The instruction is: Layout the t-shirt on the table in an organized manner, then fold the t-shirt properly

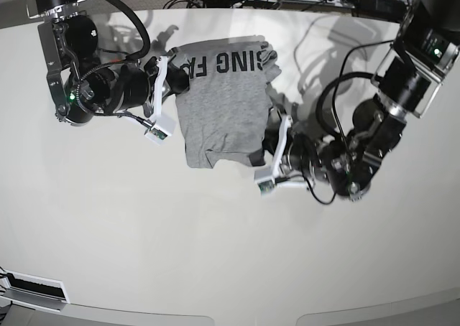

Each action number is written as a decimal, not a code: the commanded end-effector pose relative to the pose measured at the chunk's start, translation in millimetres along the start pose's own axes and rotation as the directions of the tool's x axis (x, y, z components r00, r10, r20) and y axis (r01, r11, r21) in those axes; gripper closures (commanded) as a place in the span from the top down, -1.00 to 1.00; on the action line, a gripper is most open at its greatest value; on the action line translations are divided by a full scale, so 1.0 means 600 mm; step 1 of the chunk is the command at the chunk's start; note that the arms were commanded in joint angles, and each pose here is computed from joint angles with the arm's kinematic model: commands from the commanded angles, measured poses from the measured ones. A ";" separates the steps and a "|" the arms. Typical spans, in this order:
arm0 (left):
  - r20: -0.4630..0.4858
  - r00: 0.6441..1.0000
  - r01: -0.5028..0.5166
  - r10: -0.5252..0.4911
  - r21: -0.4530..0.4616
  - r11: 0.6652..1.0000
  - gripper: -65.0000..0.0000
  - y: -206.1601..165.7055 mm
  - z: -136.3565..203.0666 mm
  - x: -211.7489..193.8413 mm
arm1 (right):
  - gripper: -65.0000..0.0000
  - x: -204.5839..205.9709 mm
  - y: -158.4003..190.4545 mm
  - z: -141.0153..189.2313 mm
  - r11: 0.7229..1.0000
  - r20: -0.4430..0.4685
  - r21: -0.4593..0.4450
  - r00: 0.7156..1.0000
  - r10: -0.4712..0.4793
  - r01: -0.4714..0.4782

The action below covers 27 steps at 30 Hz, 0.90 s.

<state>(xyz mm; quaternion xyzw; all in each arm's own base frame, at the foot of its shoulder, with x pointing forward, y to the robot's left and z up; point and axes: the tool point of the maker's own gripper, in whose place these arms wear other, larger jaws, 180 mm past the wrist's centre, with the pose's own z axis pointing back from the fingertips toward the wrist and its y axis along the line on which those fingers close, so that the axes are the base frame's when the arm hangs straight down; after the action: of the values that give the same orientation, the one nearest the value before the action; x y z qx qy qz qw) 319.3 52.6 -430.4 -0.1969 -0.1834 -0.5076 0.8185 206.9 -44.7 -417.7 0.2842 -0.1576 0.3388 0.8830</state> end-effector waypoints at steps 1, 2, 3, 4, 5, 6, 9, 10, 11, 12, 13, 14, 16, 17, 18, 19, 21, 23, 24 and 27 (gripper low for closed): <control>0.050 0.998 0.023 -0.025 0.034 0.999 -1.00 0.028 0.026 0.036 | -1.00 0.027 -0.008 0.018 1.000 0.052 -0.024 0.998 0.022 -0.020; 0.047 0.998 0.027 -0.029 0.044 0.999 -1.00 0.035 0.033 0.040 | -1.00 0.033 -0.014 0.026 0.999 0.065 -0.043 0.998 0.027 -0.024; 0.037 0.999 0.030 -0.032 0.050 0.998 -1.00 0.041 0.038 0.043 | -1.00 0.039 -0.019 0.036 0.998 0.081 -0.061 0.996 0.030 -0.025; 0.021 0.999 0.028 -0.029 0.049 0.998 -1.00 0.045 0.044 0.044 | -1.00 0.047 -0.026 0.047 0.996 0.102 -0.080 0.994 0.034 -0.026; 0.007 1.000 0.021 -0.022 0.042 0.999 -1.00 0.047 0.049 0.045 | -1.00 0.056 -0.032 0.060 0.994 0.126 -0.101 0.991 0.043 -0.031; -0.007 1.000 0.010 -0.009 0.031 0.999 -1.00 0.048 0.056 0.043 | -1.00 0.066 -0.036 0.074 0.992 0.154 -0.119 0.987 0.051 -0.033; 0.017 0.998 -0.053 0.054 -0.043 0.998 -1.00 0.038 0.077 0.048 | -1.00 0.099 -0.038 0.121 0.992 0.274 -0.127 0.960 0.060 -0.025; 0.035 0.996 -0.074 0.077 -0.074 0.995 -1.00 0.033 0.085 0.052 | -1.00 0.107 -0.033 0.137 0.993 0.314 -0.114 0.947 0.071 -0.037; 0.052 0.994 -0.092 0.098 -0.104 0.990 -1.00 0.026 0.093 0.054 | -1.00 0.112 -0.026 0.154 0.995 0.356 -0.093 0.932 0.073 -0.042; 0.069 0.991 -0.106 0.116 -0.136 0.985 -1.00 0.019 0.102 0.058 | -1.00 0.115 -0.020 0.170 0.998 0.400 -0.061 0.915 0.046 -0.024; 0.081 0.988 -0.119 0.134 -0.167 0.979 -1.00 0.012 0.111 0.059 | -1.00 0.115 -0.012 0.185 1.000 0.441 -0.021 0.897 0.015 -0.007; 0.093 0.984 -0.129 0.149 -0.196 0.972 -1.00 0.005 0.122 0.060 | -1.00 0.112 -0.003 0.200 1.000 0.477 0.025 0.879 -0.019 0.009; 0.117 0.978 -0.139 0.171 -0.239 0.961 -1.00 -0.006 0.144 0.059 | -1.00 0.105 0.014 0.226 0.993 0.525 0.114 0.847 -0.080 0.023; 0.128 0.977 -0.136 0.171 -0.245 0.960 -1.00 -0.011 0.156 0.056 | -1.00 0.106 0.021 0.239 0.988 0.558 0.149 0.823 -0.105 0.025; 0.142 0.976 -0.126 0.165 -0.250 0.960 -1.00 -0.018 0.167 0.054 | -1.00 0.100 0.015 0.244 0.989 0.568 0.139 0.814 -0.119 0.048; 0.160 0.975 -0.113 0.157 -0.252 0.961 -1.00 -0.027 0.177 0.053 | -1.00 0.094 0.009 0.249 0.989 0.576 0.130 0.807 -0.132 0.069; 0.202 0.971 -0.075 0.128 -0.249 0.965 -1.00 -0.052 0.198 0.051 | -1.00 0.079 0.004 0.255 0.988 0.578 0.114 0.802 -0.149 0.101; 0.235 0.968 -0.031 0.091 -0.245 0.969 -1.00 -0.083 0.215 0.049 | -1.00 0.062 0.001 0.261 0.987 0.576 0.098 0.801 -0.162 0.130; 0.244 0.967 -0.014 0.074 -0.242 0.970 -1.00 -0.099 0.222 0.044 | -1.00 0.055 0.001 0.265 0.986 0.575 0.087 0.801 -0.165 0.140; 0.267 0.961 0.003 0.065 -0.248 0.969 -1.00 -0.142 0.241 0.025 | -1.00 0.035 0.010 0.283 0.988 0.573 0.034 0.807 -0.145 0.153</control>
<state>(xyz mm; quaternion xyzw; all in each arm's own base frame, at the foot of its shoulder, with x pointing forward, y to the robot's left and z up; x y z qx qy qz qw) 228.7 78.4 -299.1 -0.3672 -0.2118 -0.4782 0.7692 198.9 -134.5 -284.7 0.3733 -0.3739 0.1585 0.8341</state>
